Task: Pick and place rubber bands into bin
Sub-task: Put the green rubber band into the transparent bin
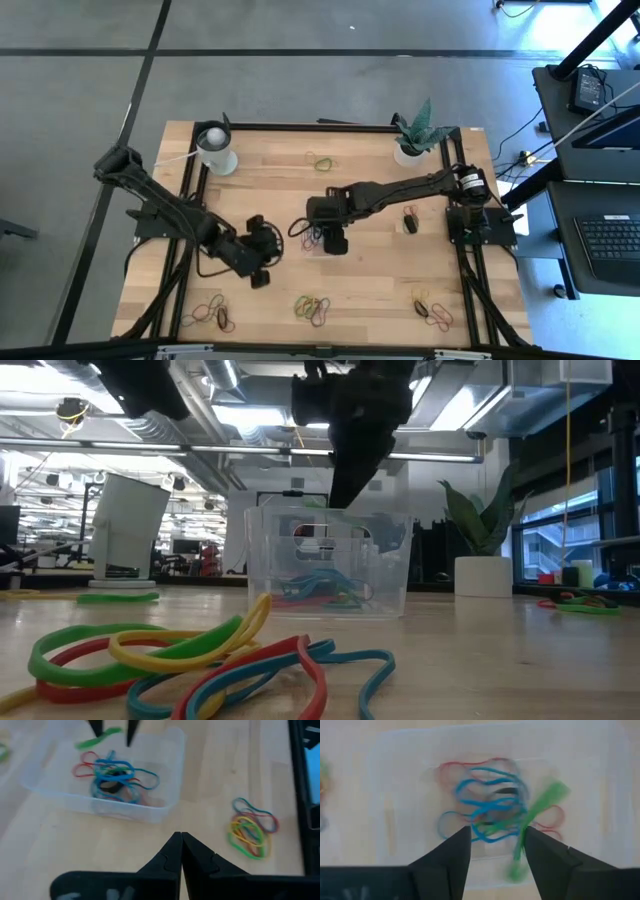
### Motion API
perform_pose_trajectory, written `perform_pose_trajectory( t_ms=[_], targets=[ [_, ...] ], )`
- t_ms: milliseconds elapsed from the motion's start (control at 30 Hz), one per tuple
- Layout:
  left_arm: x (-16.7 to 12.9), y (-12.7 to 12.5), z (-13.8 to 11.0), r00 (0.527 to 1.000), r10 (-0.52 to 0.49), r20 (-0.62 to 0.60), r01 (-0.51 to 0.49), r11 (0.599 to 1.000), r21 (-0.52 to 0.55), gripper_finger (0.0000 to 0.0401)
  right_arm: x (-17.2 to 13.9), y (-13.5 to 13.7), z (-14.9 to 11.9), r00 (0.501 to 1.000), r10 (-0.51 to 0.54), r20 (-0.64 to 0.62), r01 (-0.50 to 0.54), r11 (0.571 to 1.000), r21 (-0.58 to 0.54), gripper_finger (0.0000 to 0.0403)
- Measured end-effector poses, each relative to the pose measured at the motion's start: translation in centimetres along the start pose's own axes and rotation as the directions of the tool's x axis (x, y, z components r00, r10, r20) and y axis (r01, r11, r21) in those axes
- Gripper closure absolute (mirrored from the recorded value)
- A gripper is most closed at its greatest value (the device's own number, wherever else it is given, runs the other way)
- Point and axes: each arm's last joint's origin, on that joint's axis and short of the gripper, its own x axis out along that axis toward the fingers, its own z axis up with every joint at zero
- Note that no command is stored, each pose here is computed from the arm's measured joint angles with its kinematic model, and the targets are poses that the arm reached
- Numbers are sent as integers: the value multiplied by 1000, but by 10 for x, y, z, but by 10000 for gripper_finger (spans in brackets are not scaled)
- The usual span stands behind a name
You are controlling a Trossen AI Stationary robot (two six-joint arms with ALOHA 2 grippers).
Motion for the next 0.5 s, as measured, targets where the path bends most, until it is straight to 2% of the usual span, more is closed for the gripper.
perform_pose_trajectory(
  t_ms=[133, 233, 300, 400, 500],
  targets=[
    [2, -18, -3, 1000, -16, -8, 16, 1000, -14, 398, 0, 2, 0, 1000, 10, -1, -10, 1000, -16, 241],
    [2, -25, -6, 1000, -3, 7, 4, 999, -54, 398, 0, -2, -1, 996, -91, -8, 91, 996, 16, 258],
    [2, -28, -8, 1000, 4, 17, -3, 997, -81, 398, 0, -2, -1, 999, -38, -9, 38, 999, 6, 268],
    [0, -31, -10, 1000, 2, 25, 0, 994, -108, 398, 0, 0, -1, 998, -57, -10, 57, 998, 28, 281],
    [-2, -33, -12, 1000, -1, 27, 5, 993, -118, 398, 0, 2, -1, 1000, 23, -9, -23, 1000, -16, 289]
  ],
)
